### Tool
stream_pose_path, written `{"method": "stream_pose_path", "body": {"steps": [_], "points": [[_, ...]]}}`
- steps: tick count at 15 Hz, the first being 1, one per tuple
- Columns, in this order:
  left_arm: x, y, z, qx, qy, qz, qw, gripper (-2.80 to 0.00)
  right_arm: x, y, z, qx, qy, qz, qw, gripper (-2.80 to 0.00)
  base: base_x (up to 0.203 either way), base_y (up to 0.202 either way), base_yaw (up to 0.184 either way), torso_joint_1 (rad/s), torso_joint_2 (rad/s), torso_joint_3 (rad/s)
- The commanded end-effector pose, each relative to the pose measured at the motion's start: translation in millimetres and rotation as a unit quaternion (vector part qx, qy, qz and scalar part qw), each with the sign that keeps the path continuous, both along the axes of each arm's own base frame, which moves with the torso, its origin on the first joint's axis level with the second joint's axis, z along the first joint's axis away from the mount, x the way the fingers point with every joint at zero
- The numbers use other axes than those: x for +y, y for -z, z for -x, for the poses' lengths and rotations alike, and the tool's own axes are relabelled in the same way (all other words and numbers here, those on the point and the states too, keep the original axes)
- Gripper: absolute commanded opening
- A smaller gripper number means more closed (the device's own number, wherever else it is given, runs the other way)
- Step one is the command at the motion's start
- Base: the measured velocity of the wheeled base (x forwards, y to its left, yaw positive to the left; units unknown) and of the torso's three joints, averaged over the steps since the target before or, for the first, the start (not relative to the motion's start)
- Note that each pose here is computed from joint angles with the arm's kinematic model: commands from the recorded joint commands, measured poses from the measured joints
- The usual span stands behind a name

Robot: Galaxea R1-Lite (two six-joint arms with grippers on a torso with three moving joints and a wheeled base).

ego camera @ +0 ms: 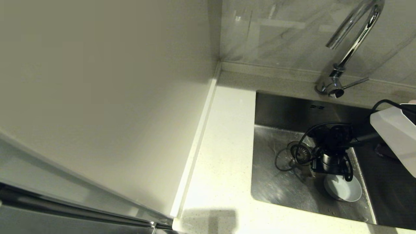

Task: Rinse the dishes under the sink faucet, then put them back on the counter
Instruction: Put a bowl back to the table from the sink

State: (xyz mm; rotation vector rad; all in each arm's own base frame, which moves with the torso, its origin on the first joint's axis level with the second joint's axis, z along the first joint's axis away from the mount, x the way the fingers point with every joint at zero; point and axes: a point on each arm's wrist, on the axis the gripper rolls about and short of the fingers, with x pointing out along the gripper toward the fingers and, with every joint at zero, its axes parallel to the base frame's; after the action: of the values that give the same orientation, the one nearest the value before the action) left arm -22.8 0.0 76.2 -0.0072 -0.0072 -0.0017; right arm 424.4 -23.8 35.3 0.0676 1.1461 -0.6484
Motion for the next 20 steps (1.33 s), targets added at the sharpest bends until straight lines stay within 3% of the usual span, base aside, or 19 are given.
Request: {"method": "stream_pose_path", "body": {"steps": [1,3,4,16,20], "points": [[0.0,0.8,-0.2,0.001,0.0,0.0,1.0,-2.8,-1.0,2.1,0.0,0.003,0.002,0.001,1.0,0.0,0.0,0.0,0.0,0.0,0.0,0.0],[0.0,0.8,-0.2,0.001,0.0,0.0,1.0,-2.8,-1.0,5.1,0.1,0.007,0.001,0.0,1.0,0.0,0.0,0.0,0.0,0.0,0.0,0.0],[0.0,0.8,-0.2,0.001,0.0,0.0,1.0,-2.8,-1.6,5.5,0.0,0.008,0.002,0.0,1.0,-2.8,0.0,0.0,0.0,0.0,0.0,0.0],[0.0,0.8,-0.2,0.001,0.0,0.0,1.0,-2.8,-6.8,9.0,1.3,0.014,0.008,0.0,1.0,-2.8,0.0,0.0,0.0,0.0,0.0,0.0],[0.0,0.8,-0.2,0.001,0.0,0.0,1.0,-2.8,-5.1,-6.9,4.6,-0.002,0.007,0.001,1.0,-2.8,0.0,0.0,0.0,0.0,0.0,0.0]]}}
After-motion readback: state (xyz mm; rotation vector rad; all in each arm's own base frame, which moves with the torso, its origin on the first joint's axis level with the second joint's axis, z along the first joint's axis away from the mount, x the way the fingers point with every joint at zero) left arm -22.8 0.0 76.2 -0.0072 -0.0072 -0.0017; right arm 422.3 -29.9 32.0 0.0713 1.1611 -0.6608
